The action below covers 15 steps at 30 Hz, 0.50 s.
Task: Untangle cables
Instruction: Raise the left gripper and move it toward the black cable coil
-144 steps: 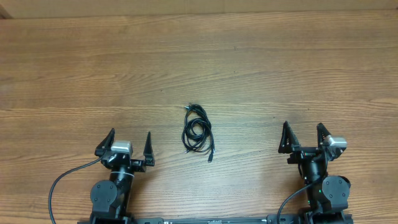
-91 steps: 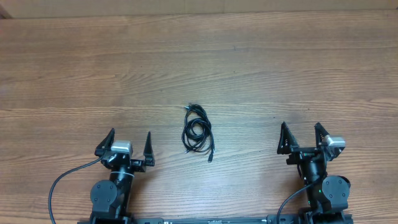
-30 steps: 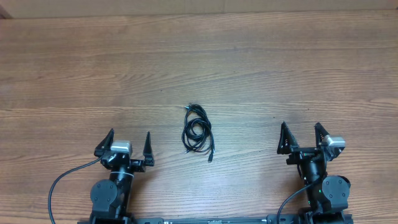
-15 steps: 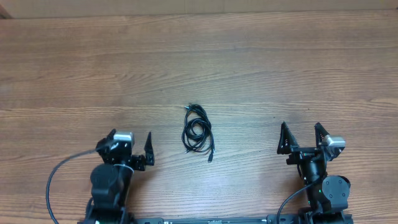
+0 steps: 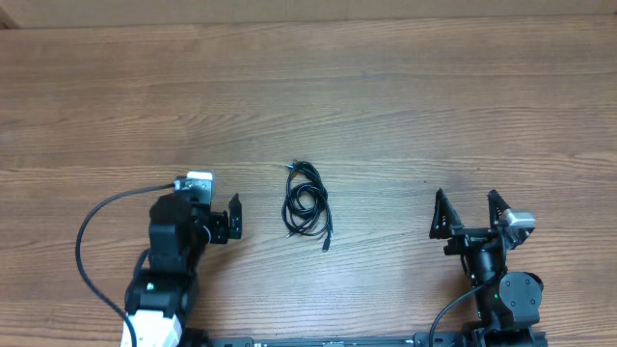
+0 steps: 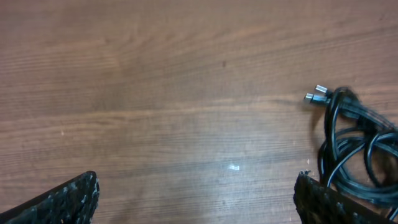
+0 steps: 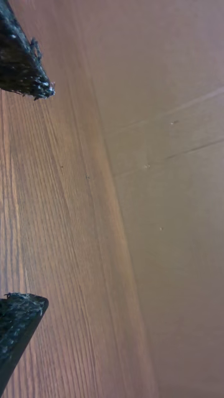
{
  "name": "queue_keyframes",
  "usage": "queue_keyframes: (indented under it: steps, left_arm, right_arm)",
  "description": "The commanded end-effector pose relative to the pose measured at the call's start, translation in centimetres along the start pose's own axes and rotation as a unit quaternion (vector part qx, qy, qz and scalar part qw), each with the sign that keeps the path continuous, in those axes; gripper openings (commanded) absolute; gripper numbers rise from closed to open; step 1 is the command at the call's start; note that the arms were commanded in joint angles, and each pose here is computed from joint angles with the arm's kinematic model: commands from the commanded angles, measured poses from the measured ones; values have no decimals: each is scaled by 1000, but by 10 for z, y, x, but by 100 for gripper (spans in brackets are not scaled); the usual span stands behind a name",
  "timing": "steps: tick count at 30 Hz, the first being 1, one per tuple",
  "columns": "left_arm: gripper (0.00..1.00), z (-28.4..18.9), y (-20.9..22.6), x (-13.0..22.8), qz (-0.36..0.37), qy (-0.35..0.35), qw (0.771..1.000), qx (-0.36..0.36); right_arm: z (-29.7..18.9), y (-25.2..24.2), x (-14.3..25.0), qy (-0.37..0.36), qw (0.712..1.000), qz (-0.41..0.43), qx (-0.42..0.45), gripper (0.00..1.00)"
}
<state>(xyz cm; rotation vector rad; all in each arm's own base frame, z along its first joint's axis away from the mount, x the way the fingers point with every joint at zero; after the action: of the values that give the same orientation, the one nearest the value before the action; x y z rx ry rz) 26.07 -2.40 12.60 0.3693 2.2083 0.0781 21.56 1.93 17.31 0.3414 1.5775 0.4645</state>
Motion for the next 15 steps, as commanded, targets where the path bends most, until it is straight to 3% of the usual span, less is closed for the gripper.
queue_keyframes:
  steps: [1, 15]
  left_arm:
    - [100, 3, 6, -14, 2, 14, 1000, -3]
    - [100, 23, -1, -15, 0, 63, 997, 35]
  right_arm:
    - [0, 0, 2, 0, 1000, 2, -3, 100]
    - [0, 0, 2, 0, 1000, 2, -3, 100]
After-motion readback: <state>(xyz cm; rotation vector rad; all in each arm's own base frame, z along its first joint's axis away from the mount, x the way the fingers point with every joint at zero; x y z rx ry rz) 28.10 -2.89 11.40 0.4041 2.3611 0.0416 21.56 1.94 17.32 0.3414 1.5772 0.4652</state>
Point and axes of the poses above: each gripper's point midway between its finger pads, its own z axis out along the fingers, its own y axis along the line the jaws close on, x = y × z, the point moved 3 cm from there along -z, back along the fingers, and after that the axes turned 14 degrees about z, right-handed, at the moved point
